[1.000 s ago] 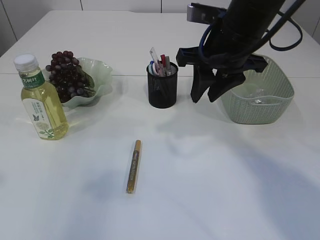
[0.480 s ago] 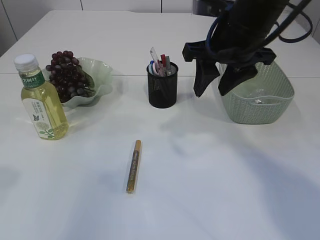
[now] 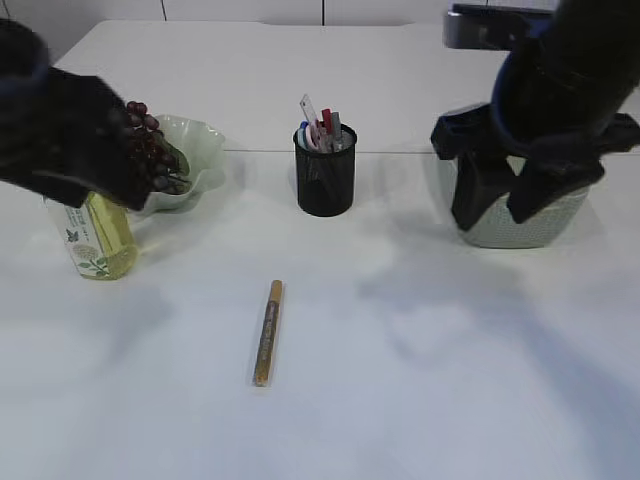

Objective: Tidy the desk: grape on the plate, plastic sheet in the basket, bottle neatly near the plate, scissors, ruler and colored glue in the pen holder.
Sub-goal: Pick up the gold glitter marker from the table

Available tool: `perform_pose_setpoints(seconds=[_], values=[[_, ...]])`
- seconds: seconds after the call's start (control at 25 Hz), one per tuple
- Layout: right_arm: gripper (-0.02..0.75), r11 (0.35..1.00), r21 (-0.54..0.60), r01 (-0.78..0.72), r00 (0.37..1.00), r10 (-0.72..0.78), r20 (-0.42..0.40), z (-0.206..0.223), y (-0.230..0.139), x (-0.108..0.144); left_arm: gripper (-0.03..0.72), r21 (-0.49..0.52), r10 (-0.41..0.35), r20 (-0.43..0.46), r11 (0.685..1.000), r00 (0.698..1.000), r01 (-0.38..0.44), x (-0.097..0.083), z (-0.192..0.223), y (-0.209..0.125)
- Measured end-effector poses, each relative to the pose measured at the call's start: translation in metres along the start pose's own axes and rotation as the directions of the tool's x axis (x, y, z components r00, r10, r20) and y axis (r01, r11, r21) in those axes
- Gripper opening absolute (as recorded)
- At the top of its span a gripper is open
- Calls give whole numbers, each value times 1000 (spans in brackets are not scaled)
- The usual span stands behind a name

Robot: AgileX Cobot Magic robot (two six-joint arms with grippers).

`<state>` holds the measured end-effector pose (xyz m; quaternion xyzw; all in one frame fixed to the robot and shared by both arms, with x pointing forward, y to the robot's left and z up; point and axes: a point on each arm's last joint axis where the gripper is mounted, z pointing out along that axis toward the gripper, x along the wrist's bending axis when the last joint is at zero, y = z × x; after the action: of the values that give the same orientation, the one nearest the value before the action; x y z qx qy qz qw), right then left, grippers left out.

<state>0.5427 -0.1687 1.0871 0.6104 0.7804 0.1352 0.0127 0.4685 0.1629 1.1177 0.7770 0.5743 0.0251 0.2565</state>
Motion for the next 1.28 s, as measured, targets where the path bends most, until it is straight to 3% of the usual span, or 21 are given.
perform_pose_setpoints(seconds=[0.24,0.52,0.72,0.96,1.28], values=[[438,998,52,-23,999,24,-28,-6,-53,-5,434,190,-23,-88,981,996,39,-17,70,45],[438,987,150,-54,996,65,-64,8,-102,-8,434,276,-122,-161,947,979,164,-28,148,75],[438,986,157,-56,996,67,-64,9,-104,-8,434,326,-172,-212,916,962,236,-24,195,78],[438,986,155,-56,996,67,-66,9,-105,-8,431,387,-175,-260,882,950,268,-16,227,69],[438,986,155,-57,995,68,-68,9,-105,-8,389,330,-191,-250,905,949,269,-15,235,73]])
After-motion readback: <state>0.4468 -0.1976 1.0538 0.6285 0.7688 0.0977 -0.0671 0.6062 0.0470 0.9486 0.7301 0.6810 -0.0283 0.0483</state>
